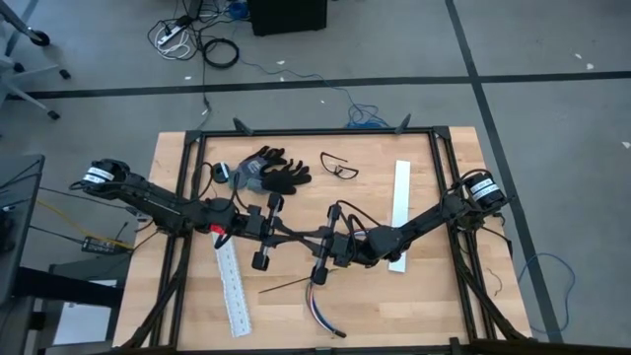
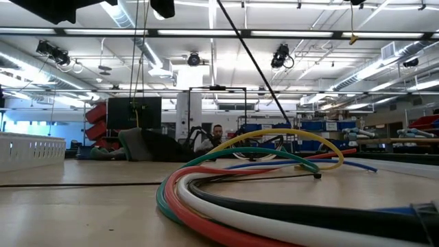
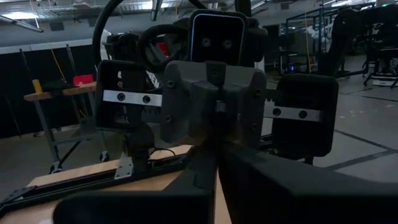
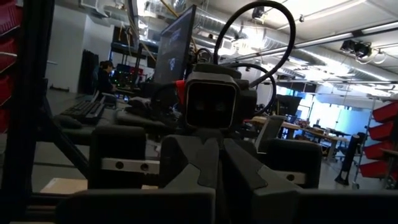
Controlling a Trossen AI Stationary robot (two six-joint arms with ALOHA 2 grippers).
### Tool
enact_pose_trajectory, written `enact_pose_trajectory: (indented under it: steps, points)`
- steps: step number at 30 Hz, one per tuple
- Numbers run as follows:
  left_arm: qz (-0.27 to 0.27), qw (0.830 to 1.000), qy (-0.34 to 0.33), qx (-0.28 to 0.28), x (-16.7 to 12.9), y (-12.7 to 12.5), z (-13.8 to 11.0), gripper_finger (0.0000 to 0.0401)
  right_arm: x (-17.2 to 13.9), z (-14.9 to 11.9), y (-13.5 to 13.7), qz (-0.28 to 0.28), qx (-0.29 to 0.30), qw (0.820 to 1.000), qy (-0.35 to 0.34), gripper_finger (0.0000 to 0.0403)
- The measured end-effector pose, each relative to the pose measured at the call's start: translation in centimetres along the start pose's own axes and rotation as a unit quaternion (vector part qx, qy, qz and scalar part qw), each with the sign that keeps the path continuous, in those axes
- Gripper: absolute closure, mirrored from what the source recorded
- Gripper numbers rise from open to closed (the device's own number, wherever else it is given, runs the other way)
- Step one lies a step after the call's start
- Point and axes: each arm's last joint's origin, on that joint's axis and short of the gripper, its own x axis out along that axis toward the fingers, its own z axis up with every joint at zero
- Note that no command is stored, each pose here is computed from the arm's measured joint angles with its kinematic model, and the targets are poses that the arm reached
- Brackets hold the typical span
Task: Ziptie cables
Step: Insert the top black zip tie pointed tail end through the slot to form a loop
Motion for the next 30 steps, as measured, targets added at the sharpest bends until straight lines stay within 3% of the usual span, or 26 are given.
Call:
enact_pose_trajectory:
  steps: [9,16,22,30]
  points:
    - [0.0,1.0,0.005,-0.001,0.0,0.0,-0.1,0.0401,0.1,0.0,-0.4,-0.033,-0.028,0.999,0.005,0.034]
    - [0.026,0.998,0.053,0.019,-0.1,0.1,-0.8,0.0401,-1.1,2.0,0.0,-0.089,-0.059,0.994,0.024,0.0264]
    - [0.04,0.995,0.081,0.045,-0.9,0.3,-0.4,0.0401,-3.2,3.7,1.1,-0.141,-0.063,0.982,0.108,0.0205]
    - [0.084,0.988,0.092,0.088,-2.5,0.9,1.7,0.0401,-5.8,3.1,3.8,-0.097,-0.061,0.978,0.172,0.0209]
